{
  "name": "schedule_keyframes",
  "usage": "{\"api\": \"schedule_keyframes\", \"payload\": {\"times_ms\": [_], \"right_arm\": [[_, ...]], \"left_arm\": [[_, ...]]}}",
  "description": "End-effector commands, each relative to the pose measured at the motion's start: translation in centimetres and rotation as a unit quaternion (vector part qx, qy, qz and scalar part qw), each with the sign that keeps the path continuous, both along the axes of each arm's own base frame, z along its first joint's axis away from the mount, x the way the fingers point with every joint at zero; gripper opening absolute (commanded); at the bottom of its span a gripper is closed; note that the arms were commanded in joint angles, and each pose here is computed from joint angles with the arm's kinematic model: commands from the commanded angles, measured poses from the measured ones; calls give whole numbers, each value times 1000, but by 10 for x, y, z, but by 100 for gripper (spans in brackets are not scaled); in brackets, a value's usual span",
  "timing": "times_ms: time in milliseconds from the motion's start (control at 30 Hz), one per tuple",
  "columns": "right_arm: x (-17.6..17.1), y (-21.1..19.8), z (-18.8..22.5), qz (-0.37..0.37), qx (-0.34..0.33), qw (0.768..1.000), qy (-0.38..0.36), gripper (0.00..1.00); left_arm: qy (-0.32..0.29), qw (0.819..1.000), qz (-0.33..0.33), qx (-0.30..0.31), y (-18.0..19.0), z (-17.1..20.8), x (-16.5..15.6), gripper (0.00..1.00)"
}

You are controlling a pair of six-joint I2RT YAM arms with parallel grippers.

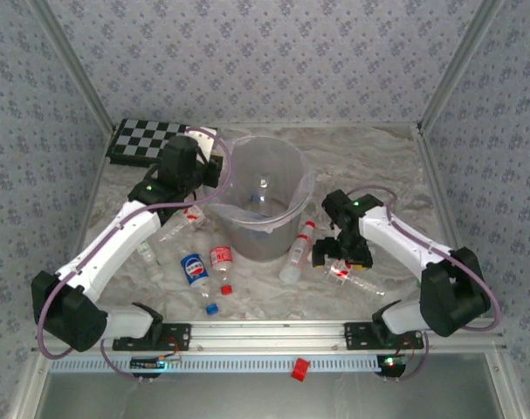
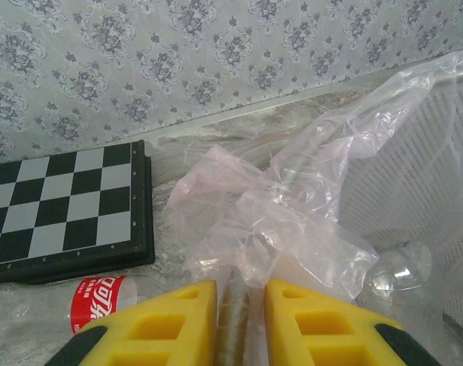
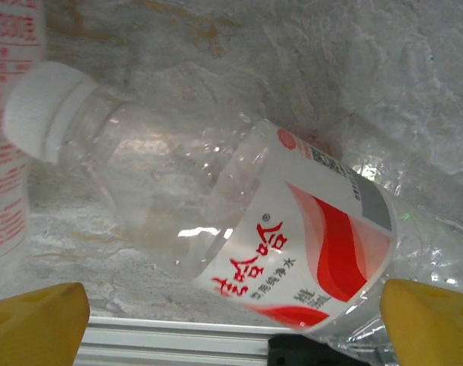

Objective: Put the plastic bottles in the bin

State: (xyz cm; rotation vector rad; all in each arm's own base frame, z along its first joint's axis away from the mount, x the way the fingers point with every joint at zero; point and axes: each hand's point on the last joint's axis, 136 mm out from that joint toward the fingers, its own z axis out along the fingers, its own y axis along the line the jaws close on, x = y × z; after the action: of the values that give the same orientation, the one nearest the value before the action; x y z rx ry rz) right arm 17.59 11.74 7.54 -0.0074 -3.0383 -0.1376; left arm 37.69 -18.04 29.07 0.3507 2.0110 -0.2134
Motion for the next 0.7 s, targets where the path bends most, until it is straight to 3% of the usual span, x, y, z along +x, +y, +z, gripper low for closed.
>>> {"api": "schedule_keyframes", "payload": {"times_ms": [0, 133, 433, 667], "right_arm": [[3, -5, -14, -25, -8, 1000, 13, 100], [30, -10, -17, -48, -8, 999, -20, 100], [72, -26, -4, -71, 10, 995, -68, 89], [48, -5, 34, -29, 27, 995, -89, 94]], "left_arm": [[50, 998, -3, 36, 2, -35, -5, 23], [48, 998, -3, 34, 3, -33, -6, 23], [37, 999, 1, 35, 6, -26, -7, 23], [35, 999, -2, 31, 5, -23, -8, 23]]}}
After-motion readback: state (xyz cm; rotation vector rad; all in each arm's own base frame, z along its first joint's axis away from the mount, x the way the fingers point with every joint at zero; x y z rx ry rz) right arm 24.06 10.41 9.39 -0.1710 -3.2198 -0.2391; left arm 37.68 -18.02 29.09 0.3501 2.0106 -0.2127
